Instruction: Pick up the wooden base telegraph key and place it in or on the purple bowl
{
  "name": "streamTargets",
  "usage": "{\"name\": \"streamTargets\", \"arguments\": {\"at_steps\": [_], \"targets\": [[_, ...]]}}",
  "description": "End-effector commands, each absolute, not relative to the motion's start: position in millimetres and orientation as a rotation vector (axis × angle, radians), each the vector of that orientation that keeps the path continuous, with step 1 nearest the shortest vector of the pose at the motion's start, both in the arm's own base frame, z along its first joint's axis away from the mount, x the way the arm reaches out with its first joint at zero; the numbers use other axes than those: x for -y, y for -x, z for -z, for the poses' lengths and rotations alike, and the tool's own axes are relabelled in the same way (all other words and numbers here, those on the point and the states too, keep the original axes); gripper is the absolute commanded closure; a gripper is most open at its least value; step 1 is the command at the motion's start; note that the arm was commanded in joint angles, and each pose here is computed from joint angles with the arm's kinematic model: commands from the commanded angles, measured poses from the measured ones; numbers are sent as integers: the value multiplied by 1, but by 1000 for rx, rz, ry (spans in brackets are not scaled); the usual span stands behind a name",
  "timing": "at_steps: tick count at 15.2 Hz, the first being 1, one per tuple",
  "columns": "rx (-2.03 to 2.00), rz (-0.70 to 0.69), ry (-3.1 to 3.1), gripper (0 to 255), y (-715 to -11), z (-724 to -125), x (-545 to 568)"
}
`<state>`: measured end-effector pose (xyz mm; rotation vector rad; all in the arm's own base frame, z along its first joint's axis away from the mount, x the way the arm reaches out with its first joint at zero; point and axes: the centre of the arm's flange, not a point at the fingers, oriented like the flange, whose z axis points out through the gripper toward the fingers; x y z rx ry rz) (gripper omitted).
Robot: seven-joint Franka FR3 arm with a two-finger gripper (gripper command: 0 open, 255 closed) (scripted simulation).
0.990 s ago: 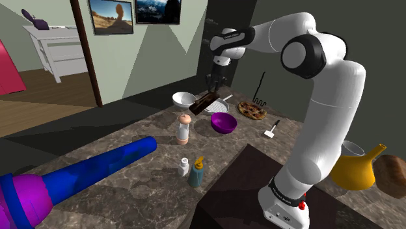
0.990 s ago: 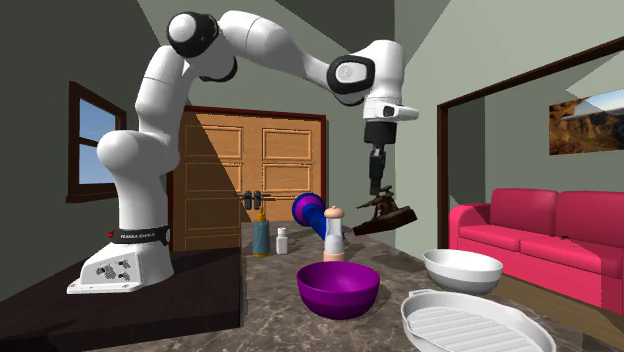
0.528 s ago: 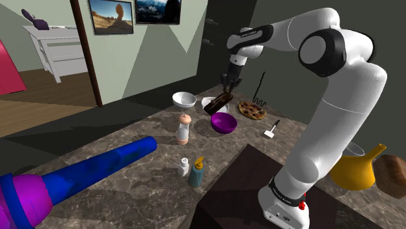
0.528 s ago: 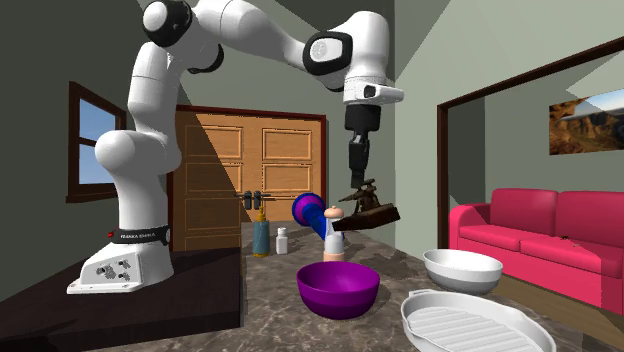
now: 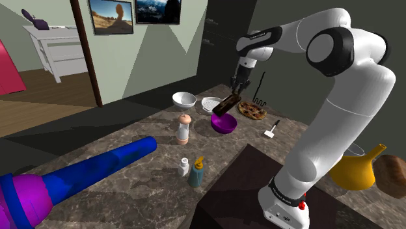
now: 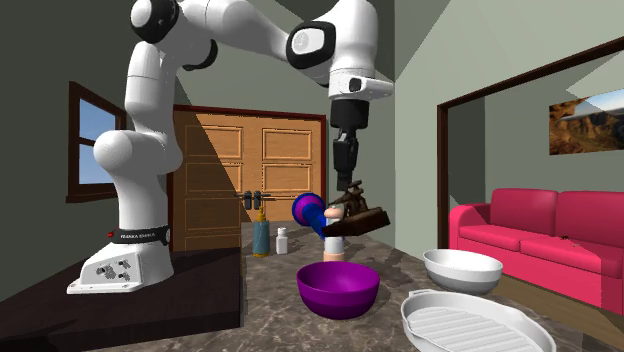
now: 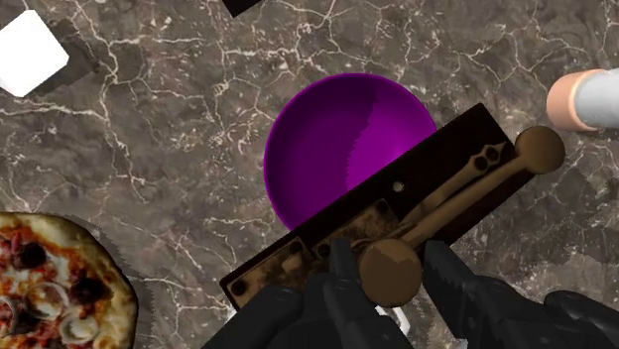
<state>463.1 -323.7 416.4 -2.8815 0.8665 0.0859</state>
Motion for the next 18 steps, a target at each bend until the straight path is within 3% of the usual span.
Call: {"name": "streamTargets", "arguments": {"at_steps": [1, 18], "targets": [[-866, -84, 2882, 255, -463, -406, 324], [-866, -84, 2882, 255, -463, -316, 324]]}}
